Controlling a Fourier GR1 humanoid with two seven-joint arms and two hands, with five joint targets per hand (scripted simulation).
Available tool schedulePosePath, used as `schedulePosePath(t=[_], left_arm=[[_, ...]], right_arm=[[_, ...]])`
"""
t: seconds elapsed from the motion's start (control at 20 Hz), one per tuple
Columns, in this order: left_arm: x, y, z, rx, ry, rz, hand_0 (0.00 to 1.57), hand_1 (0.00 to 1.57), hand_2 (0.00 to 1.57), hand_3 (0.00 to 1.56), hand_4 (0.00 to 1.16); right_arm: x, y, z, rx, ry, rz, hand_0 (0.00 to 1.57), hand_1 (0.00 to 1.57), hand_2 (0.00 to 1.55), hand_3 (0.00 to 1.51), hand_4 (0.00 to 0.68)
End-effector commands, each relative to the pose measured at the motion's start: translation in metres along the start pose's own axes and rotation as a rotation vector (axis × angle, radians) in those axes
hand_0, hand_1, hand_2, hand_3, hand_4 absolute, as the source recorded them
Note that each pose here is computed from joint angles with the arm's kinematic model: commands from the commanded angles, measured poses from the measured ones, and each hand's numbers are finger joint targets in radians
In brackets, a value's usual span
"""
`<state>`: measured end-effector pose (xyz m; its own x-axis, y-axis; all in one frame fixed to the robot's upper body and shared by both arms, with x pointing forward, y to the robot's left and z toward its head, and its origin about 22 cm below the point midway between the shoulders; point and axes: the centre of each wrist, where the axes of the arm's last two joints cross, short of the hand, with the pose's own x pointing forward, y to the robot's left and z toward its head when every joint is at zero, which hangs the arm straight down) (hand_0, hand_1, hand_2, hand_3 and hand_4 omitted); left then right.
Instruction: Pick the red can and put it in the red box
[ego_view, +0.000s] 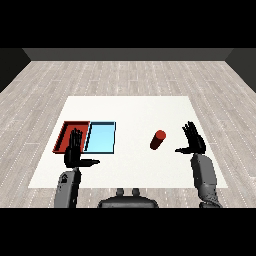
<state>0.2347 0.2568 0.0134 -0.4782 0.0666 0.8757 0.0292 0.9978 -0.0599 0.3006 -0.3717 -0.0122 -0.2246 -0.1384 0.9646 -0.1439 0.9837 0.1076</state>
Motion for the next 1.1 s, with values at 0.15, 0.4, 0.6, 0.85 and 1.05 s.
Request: schedulePosePath(t=[0.15, 0.4, 0.6, 0.85, 1.05], left_arm=[[0.008, 0.01, -0.0074, 0.002, 0.017, -0.005, 0.0, 0.0, 0.0, 0.0, 0.0], [0.002, -0.014, -0.006, 0.016, -0.003, -0.006, 0.0, 0.0, 0.0, 0.0, 0.0], [0.006, -0.024, -0.0099, 0.004, -0.012, 0.016, 0.0, 0.0, 0.0, 0.0, 0.0], [0.001, 0.001, -0.0137, 0.001, -0.008, -0.008, 0.0, 0.0, 0.0, 0.0, 0.0], [-0.012, 0.0, -0.0124, -0.01, 0.001, -0.007, 0.0, 0.0, 0.0, 0.0, 0.0]], right_arm=[[-0.015, 0.044, 0.0, -0.006, 0.026, -0.068, 0.0, 0.0, 0.0, 0.0, 0.0], [-0.038, 0.039, 0.002, -0.003, 0.059, -0.097, 0.0, 0.0, 0.0, 0.0, 0.0], [-0.036, 0.037, 0.003, -0.038, 0.057, -0.104, 0.0, 0.0, 0.0, 0.0, 0.0], [-0.039, 0.055, 0.003, -0.014, 0.07, -0.142, 0.0, 0.0, 0.0, 0.0, 0.0], [-0.063, 0.063, -0.014, 0.004, 0.075, -0.15, 0.0, 0.0, 0.0, 0.0, 0.0]])
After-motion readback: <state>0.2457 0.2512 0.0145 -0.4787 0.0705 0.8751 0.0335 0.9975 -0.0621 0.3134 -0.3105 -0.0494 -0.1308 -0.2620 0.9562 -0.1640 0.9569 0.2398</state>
